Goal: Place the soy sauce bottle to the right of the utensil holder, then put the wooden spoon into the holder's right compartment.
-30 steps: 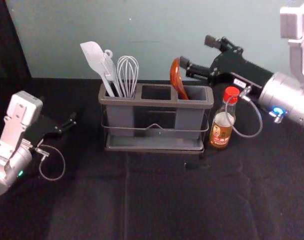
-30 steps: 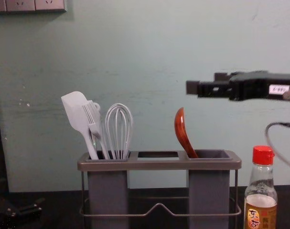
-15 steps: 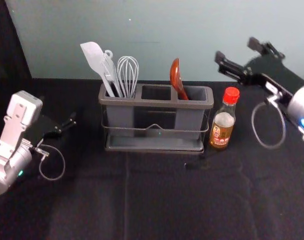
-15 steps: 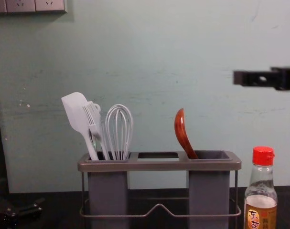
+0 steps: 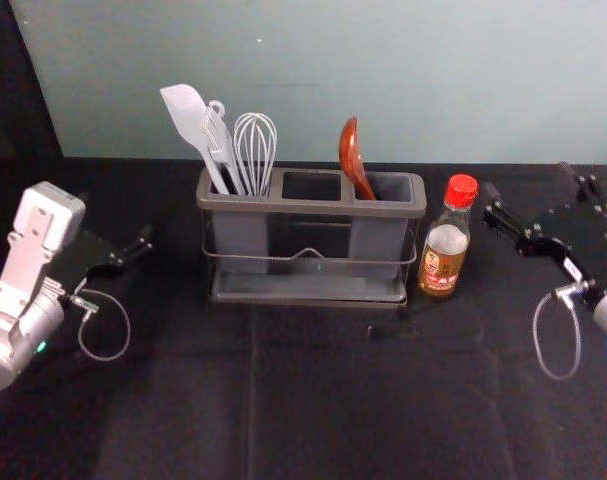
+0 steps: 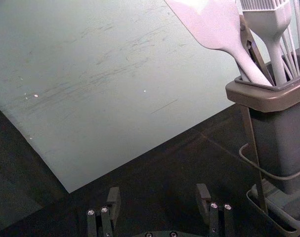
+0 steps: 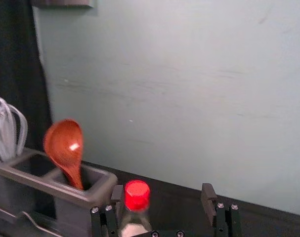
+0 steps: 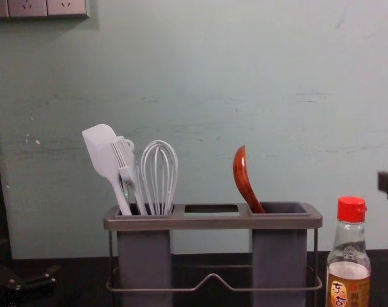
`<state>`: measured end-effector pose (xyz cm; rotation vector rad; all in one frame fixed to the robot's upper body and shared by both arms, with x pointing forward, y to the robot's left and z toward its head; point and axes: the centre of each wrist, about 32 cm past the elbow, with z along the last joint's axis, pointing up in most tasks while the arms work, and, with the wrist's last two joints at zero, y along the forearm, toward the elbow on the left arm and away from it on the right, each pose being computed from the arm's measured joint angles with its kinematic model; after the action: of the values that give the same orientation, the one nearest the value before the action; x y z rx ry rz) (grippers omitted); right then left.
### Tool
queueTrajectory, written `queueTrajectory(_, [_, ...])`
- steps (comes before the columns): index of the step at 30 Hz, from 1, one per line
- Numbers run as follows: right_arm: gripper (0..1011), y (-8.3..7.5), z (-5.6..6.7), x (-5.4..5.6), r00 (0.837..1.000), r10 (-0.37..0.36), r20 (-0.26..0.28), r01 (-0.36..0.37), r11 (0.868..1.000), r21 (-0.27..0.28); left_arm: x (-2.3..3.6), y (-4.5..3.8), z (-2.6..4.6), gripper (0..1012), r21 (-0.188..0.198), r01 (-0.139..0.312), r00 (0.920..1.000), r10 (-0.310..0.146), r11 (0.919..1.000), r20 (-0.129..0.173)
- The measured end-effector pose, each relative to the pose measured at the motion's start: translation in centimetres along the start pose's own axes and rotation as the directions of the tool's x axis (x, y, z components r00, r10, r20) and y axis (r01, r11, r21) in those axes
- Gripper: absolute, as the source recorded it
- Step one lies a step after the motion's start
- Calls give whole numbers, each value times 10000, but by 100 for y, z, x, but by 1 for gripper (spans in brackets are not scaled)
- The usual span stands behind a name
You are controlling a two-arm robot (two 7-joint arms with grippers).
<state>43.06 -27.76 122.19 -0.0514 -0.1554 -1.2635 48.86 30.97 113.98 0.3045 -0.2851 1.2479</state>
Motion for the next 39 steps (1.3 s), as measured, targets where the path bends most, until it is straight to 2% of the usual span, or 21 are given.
queueTrajectory(4, [1003, -53, -185, -52, 9984, -564, 102, 564, 9984, -69, 0, 0, 0, 1005, 0, -1, 10000, 1, 10000, 0])
queueTrajectory(9, [1002, -46, -354, -50, 9959, -866, -258, 852, 9952, -490, 0, 0, 0, 1005, -1, -1, 10000, 1, 10000, 0])
queueTrajectory(12, [1003, -31, -462, -39, 9948, -877, -525, 837, 9937, -745, 0, 0, 0, 1005, 0, 0, 10000, 0, 10000, -1])
queueTrajectory(20, [1003, -5, -709, -56, 9958, -433, -803, 364, 9957, -850, 0, 0, 0, 1005, 0, -1, 10000, 1, 10000, 0])
queueTrajectory(27, [1003, 13, -819, -88, 9969, -113, -776, 41, 9957, -923, 0, 0, 0, 1005, -1, 0, 10000, 0, 10000, -1])
queueTrajectory(39, [1003, 35, -856, -110, 9975, -89, -708, 10, 9939, -1104, 0, 0, 0, 1005, 0, -1, 10000, 1, 10000, 0])
